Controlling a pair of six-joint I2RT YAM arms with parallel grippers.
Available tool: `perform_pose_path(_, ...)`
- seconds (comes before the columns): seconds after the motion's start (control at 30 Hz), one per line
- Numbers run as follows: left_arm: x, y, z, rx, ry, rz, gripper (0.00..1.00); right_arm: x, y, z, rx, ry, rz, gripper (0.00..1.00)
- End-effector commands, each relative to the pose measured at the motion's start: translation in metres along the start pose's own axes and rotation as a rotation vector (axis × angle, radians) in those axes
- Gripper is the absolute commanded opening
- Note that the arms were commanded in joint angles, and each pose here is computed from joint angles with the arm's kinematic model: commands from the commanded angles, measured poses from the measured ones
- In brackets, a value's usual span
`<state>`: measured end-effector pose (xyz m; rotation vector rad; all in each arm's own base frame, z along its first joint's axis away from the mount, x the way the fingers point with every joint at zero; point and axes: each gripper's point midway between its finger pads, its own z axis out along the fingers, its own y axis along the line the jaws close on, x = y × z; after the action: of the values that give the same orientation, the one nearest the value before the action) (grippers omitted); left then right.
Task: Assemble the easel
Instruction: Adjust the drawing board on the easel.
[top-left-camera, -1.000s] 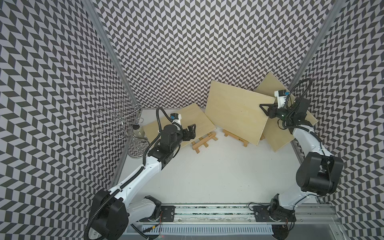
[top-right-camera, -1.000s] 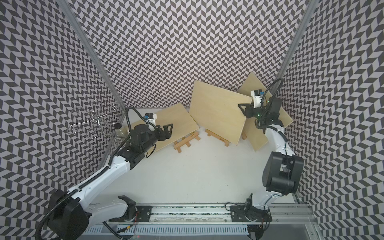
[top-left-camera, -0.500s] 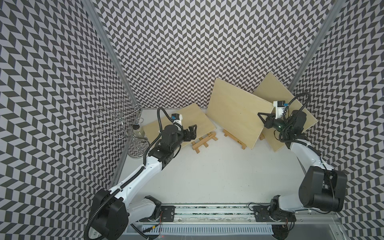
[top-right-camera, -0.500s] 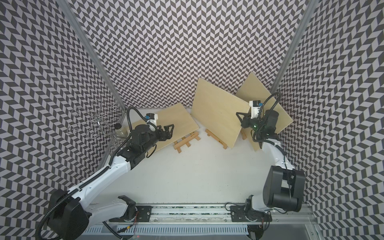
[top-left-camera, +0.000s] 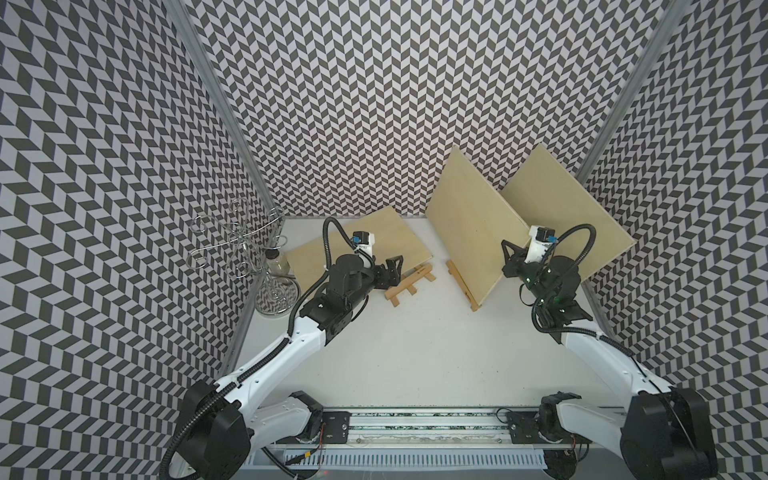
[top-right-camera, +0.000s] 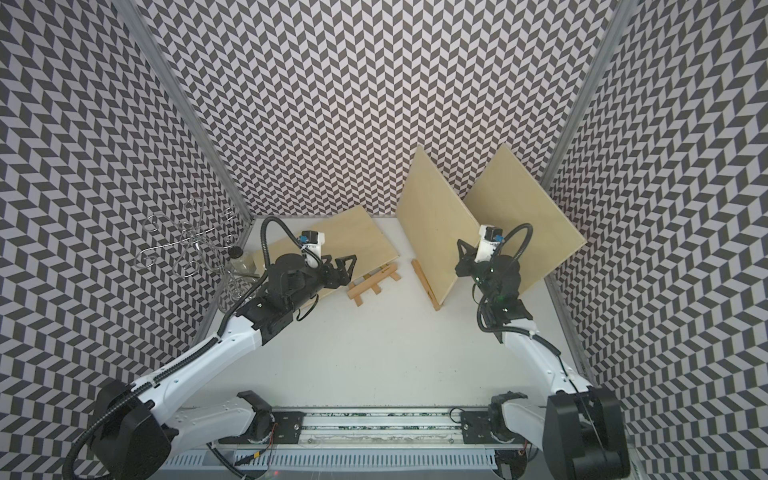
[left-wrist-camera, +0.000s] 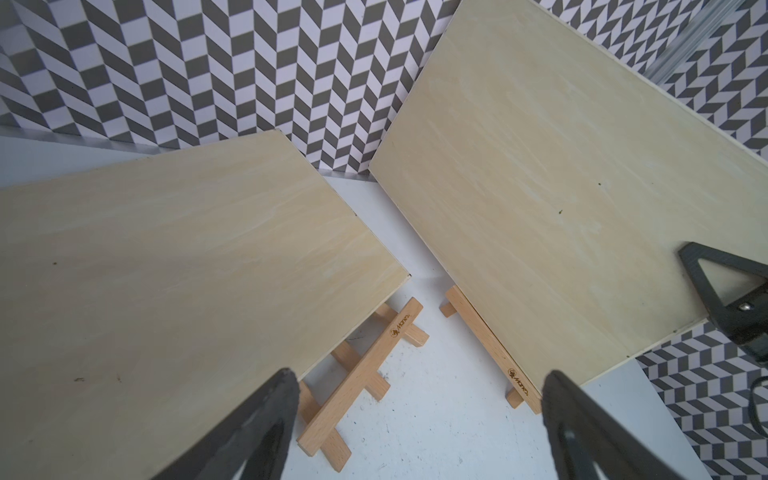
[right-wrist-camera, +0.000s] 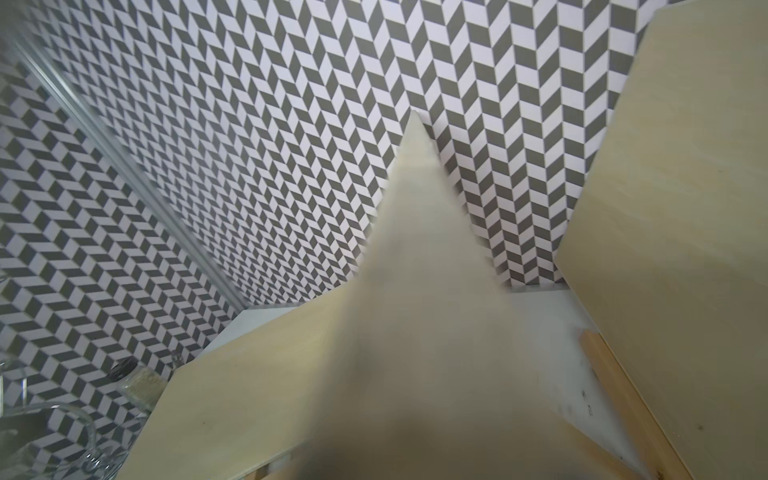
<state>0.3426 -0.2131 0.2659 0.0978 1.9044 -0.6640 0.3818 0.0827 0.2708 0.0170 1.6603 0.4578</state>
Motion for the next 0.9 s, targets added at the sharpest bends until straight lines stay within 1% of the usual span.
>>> perform_pose_path(0.0, 0.021, -0.019, 0.013, 0.060, 0.048, 0.022, 0.89, 0.066, -0.032, -0.023, 0.193, 0.184, 0.010, 0.00)
perform_pose_path(0.07, 0.038, -0.032, 0.025, 0.110, 0.097, 0.026, 0.89, 0.074, -0.026, -0.032, 0.202, 0.198, 0.039, 0.00)
perform_pose_path(0.17, 0.067, -0.050, 0.048, 0.175, 0.191, 0.033, 0.88, 0.089, -0.013, -0.041, 0.211, 0.246, 0.019, 0.00)
perform_pose_path(0.23, 0.089, -0.068, 0.064, 0.242, 0.267, 0.055, 0.84, 0.101, -0.005, -0.045, 0.209, 0.282, 0.005, 0.00)
perform_pose_path(0.3, 0.109, -0.080, 0.080, 0.277, 0.337, 0.083, 0.83, 0.107, 0.000, -0.049, 0.202, 0.296, 0.001, 0.00)
perform_pose_path(0.4, 0.134, -0.092, 0.102, 0.330, 0.425, 0.074, 0.83, 0.109, 0.004, -0.052, 0.191, 0.297, -0.005, 0.00)
perform_pose_path(0.47, 0.143, -0.098, 0.115, 0.357, 0.452, 0.046, 0.83, 0.108, 0.005, -0.054, 0.189, 0.295, -0.011, 0.00)
perform_pose_path(0.57, 0.157, -0.101, 0.134, 0.360, 0.494, -0.003, 0.80, 0.106, 0.009, -0.056, 0.181, 0.287, -0.030, 0.00)
perform_pose_path(0.7, 0.177, -0.091, 0.160, 0.273, 0.555, -0.070, 0.75, 0.099, 0.013, -0.060, 0.177, 0.269, -0.040, 0.00)
perform_pose_path(0.8, 0.186, -0.089, 0.169, 0.260, 0.573, -0.106, 0.74, 0.092, 0.017, -0.062, 0.169, 0.252, -0.037, 0.00)
perform_pose_path(0.87, 0.193, -0.086, 0.174, 0.238, 0.589, -0.134, 0.70, 0.088, 0.019, -0.064, 0.164, 0.241, -0.040, 0.00)
